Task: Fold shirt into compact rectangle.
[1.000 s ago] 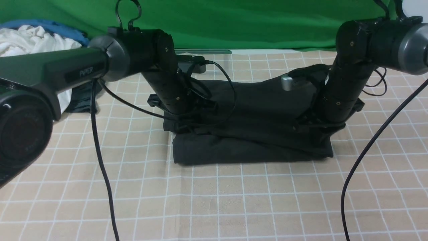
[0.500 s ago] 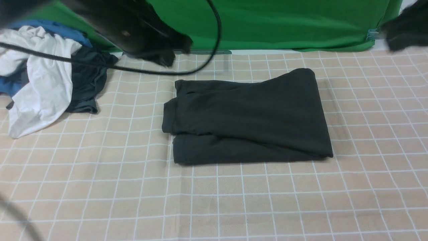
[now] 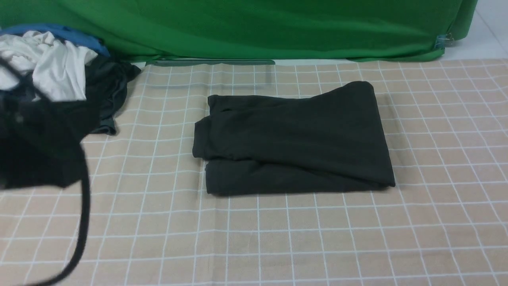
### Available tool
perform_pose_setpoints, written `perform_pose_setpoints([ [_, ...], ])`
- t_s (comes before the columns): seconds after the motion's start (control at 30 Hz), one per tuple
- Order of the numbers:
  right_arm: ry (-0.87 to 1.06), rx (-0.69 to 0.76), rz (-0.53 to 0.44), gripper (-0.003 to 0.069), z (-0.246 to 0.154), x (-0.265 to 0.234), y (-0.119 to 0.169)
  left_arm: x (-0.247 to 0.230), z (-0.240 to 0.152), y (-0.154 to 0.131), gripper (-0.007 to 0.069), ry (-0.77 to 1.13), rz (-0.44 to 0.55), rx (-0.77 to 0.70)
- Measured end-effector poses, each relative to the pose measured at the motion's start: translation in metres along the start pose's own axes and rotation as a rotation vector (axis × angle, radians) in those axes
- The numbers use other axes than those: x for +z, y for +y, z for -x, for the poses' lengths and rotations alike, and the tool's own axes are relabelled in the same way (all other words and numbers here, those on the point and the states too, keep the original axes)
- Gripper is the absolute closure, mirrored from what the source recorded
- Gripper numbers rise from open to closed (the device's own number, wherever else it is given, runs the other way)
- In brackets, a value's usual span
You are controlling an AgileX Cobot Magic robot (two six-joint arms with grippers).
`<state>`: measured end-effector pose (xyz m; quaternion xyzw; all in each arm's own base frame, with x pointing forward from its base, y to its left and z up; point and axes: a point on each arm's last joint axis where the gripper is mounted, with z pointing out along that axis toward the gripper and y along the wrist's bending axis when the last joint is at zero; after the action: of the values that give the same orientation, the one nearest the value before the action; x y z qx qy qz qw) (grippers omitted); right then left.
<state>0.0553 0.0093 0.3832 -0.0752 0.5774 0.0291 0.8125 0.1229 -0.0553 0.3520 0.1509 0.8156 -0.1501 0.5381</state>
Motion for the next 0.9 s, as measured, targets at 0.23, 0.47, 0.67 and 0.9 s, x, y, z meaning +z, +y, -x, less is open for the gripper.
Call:
perform_pose_setpoints([
  [0.23, -0.213, -0.001, -0.045, 0.0542, -0.037, -0.028, 0.001, -0.02, -0.062, 0.006, 0.0606, -0.242, 0.025, -0.009],
  [0.47, -0.228, -0.001, -0.047, 0.0452, -0.038, -0.029, 0.001, -0.026, -0.072, 0.007, 0.0606, -0.326, 0.031, -0.006],
  [0.67, -0.229, -0.002, -0.047, 0.0441, -0.038, -0.029, 0.001, -0.025, -0.073, 0.007, 0.0606, -0.321, 0.034, 0.003],
  [0.9, -0.229, -0.002, -0.047, 0.0424, -0.038, -0.029, 0.001, -0.025, -0.073, 0.007, 0.0606, -0.321, 0.038, 0.017],
])
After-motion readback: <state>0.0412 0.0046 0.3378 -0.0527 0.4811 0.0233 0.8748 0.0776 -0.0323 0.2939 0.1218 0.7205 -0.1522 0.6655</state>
